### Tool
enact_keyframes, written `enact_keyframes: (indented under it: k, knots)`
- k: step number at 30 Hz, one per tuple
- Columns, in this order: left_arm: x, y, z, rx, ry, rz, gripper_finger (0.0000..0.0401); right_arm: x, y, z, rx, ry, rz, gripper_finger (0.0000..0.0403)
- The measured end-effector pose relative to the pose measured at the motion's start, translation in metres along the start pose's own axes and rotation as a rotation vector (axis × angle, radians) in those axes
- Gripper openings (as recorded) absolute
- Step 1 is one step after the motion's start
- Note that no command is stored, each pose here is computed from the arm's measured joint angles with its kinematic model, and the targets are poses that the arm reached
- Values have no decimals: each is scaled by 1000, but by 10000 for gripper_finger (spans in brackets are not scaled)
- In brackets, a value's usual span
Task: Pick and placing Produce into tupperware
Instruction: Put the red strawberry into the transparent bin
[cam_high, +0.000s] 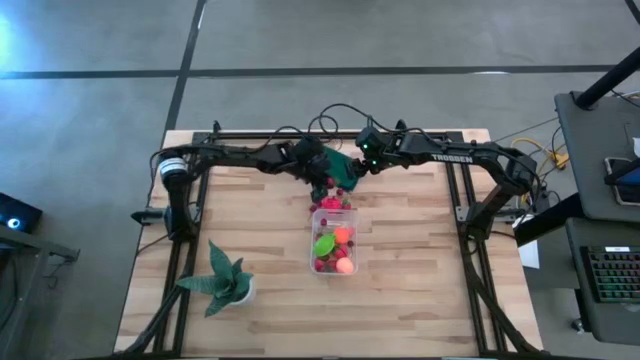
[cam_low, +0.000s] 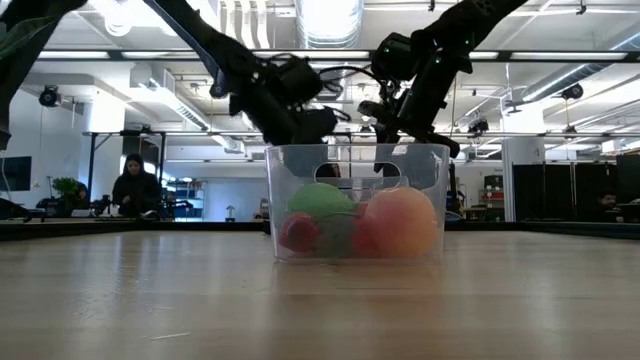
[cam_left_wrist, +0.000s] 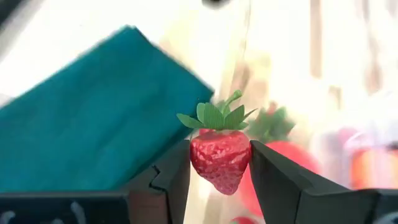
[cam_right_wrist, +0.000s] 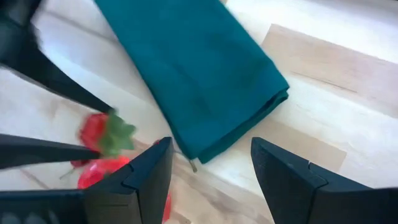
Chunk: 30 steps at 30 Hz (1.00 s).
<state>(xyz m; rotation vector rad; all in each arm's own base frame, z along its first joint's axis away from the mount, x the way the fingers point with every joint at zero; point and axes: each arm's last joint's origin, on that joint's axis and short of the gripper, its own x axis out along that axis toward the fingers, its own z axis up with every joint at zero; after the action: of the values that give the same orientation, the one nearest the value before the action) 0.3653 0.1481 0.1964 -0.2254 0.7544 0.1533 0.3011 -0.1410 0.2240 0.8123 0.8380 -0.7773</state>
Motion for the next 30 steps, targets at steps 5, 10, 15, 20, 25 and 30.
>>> enact_keyframes:
  k: [5,10,15,20,25,30]
  knots:
    - [-33,-16,18,-98,-87,-42,133,0,1,0,-87,-3,6,210]
    - [-45,-46,19,-168,-50,-203,133,0,2,0,-175,-18,0,210]
    - [-41,-94,14,-137,6,-360,132,-7,5,-3,-180,-26,-5,210]
    - [-37,-132,-3,-106,93,-379,132,-41,17,-15,-160,-98,0,210]
    - [-31,-152,-28,-109,154,-292,132,-91,33,-33,-107,-272,43,210]
    - [-23,-150,-52,-236,155,-65,133,-103,29,-51,-46,-188,12,210]
